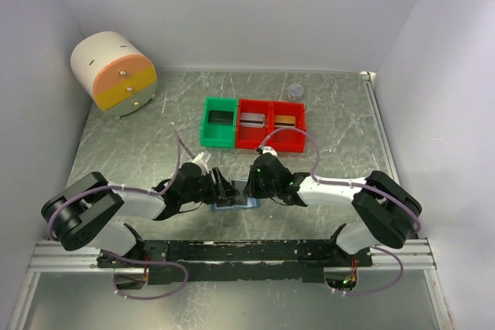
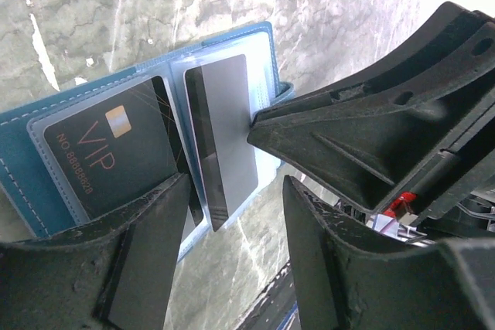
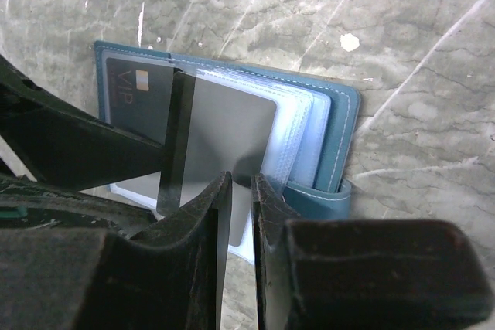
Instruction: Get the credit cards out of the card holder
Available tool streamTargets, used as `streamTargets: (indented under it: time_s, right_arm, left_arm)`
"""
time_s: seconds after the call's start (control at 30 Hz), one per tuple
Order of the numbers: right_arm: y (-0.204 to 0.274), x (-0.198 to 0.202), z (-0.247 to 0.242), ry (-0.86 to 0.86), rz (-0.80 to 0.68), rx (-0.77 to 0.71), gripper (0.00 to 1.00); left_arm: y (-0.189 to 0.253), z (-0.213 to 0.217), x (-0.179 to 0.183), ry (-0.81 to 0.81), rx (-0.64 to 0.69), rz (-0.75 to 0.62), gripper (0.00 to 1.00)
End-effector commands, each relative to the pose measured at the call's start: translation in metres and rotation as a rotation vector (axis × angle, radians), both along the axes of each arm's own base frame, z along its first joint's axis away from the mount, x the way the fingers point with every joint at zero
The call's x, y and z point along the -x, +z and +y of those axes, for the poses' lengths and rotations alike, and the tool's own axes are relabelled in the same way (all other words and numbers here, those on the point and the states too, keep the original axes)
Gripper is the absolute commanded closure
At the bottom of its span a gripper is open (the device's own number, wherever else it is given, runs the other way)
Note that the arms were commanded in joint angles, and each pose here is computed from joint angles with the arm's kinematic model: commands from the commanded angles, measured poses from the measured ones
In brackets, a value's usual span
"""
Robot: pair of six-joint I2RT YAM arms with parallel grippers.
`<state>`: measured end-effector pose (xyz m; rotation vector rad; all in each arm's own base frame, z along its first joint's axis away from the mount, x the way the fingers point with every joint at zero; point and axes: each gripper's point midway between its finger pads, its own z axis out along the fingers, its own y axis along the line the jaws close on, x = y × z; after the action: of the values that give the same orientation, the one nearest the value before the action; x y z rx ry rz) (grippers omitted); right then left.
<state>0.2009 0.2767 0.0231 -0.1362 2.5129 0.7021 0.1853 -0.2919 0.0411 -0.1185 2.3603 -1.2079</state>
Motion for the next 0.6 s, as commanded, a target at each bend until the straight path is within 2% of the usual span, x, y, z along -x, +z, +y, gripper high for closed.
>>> streamTargets:
  time_s: [0.0,0.2,0.57]
  right_arm:
    - [-0.0245,0.0151,-0.0156,0.009,0.073,0.075,0.82]
    - [-0.0295,0.0185,-0.0206,-0.004,0.081,0.079,0.82]
    - [-0.0291,0.0172,-0.0241,-0.01,0.074,0.096,0.82]
  left_arm:
    - [0.0042,-0.0081,-0.002,-0.001,0.064,-0.021,0.39]
    - [-0.0014,-0.0082,-0.0006,0.01,0.077,0.006,0.59]
    - [0.0073,-0.0046,-0.0034,0.025,0.063,-0.016,0.77]
